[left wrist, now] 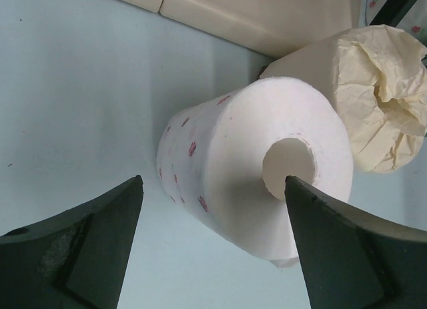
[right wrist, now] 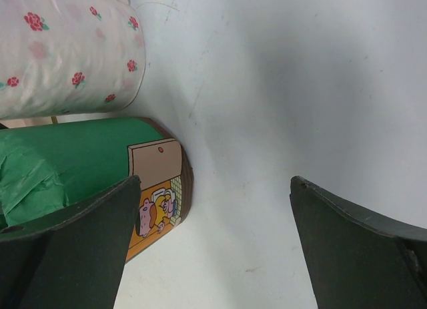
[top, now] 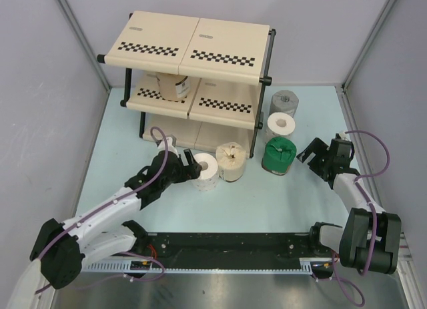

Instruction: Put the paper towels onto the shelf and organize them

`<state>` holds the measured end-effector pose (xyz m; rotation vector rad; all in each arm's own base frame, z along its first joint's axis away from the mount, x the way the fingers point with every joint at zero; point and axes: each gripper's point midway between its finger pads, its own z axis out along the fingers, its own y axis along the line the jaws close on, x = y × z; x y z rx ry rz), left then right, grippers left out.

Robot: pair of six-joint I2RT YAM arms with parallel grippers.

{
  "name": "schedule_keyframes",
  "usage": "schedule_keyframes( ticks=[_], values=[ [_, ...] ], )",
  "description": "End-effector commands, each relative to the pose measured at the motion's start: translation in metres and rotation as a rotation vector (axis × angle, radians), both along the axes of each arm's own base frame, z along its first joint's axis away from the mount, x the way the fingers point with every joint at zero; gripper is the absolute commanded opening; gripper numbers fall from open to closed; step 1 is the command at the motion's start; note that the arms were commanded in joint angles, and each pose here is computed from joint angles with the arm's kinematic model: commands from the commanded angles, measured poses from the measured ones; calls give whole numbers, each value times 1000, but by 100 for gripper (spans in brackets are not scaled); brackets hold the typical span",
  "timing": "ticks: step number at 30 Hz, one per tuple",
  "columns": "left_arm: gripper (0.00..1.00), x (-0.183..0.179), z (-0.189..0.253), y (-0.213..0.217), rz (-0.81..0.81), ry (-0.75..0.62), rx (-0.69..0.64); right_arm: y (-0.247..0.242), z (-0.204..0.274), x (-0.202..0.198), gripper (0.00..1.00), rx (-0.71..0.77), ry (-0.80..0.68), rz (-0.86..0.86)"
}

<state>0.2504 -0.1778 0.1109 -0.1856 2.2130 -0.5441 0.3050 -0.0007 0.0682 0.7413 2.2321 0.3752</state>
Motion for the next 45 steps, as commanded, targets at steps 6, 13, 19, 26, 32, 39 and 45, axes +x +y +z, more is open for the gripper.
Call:
schedule_keyframes(
  ticks=[6, 13, 19, 26, 32, 39, 45],
  values=[
    [91, 17, 7, -4, 49, -8, 13, 5, 13, 11, 98, 15, -45, 19],
    [83, 25, 5, -7, 50, 13, 57, 6, 14, 11, 98, 20, -48, 22],
    [59, 26, 4, -12, 39, 27, 50, 5, 14, 11, 98, 20, -50, 20],
    [43, 25, 28, -12, 58, -12, -18, 6, 12, 11, 98, 27, -43, 24],
    [45, 31, 90, 4, 139, -179, -113, 8, 11, 11, 98, 33, -41, 31],
    [44, 60, 119, 32, 252, -271, -153, 10, 10, 12, 97, 47, -38, 40],
    [44, 93, 119, 41, 303, -302, -264, 10, 9, 12, 97, 46, -36, 37]
  ],
)
